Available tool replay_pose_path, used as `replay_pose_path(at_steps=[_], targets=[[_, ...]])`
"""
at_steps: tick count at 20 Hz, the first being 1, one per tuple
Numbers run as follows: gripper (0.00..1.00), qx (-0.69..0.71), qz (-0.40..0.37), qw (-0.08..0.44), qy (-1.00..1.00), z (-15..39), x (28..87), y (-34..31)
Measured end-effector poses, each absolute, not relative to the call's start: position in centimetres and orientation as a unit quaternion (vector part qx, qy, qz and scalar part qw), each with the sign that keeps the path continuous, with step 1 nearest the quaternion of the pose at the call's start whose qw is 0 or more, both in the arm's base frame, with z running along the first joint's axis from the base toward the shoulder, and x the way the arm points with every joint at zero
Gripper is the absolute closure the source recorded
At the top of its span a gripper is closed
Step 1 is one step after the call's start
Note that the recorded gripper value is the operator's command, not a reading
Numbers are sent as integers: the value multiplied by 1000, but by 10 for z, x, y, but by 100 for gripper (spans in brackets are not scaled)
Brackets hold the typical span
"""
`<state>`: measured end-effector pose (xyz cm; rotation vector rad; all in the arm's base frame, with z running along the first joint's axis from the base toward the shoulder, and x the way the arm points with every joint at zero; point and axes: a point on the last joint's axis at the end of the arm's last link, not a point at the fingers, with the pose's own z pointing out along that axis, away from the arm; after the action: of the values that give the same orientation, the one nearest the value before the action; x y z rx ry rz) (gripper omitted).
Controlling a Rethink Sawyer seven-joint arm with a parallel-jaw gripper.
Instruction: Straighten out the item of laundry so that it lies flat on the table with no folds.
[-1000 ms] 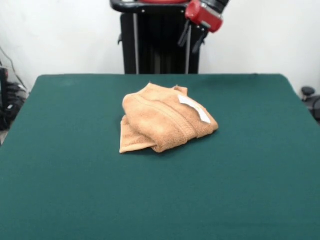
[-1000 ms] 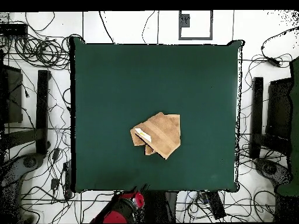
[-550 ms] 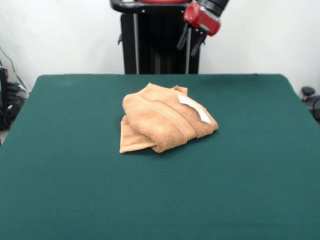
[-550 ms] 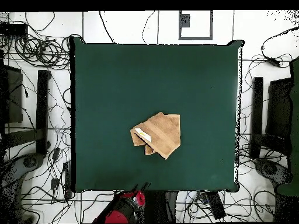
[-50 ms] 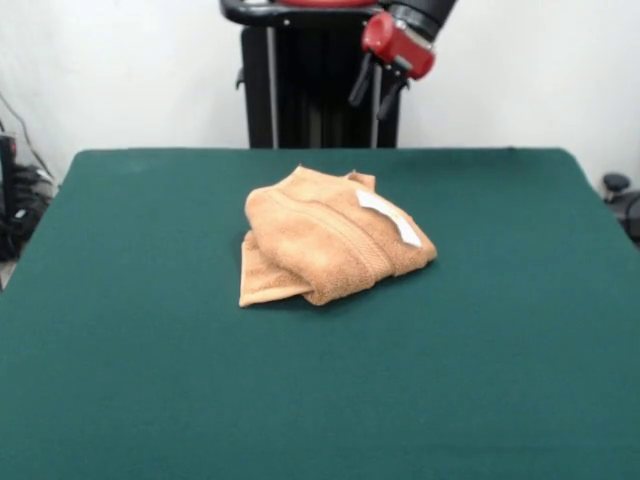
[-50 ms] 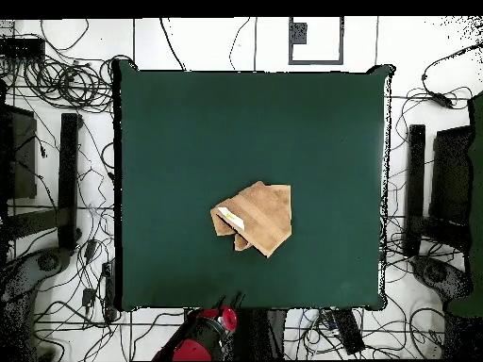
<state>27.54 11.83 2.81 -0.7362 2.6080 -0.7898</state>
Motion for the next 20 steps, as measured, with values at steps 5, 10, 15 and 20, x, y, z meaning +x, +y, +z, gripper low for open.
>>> replay_pose_path(at_steps=[5, 10, 15, 20], targets=[[0, -264, -282, 164, 908, 21, 274, 111], [0, -263, -288, 178, 903, 15, 277, 96], [0, -257, -294, 185, 902, 9, 279, 80], [0, -249, -297, 180, 904, 4, 277, 69]])
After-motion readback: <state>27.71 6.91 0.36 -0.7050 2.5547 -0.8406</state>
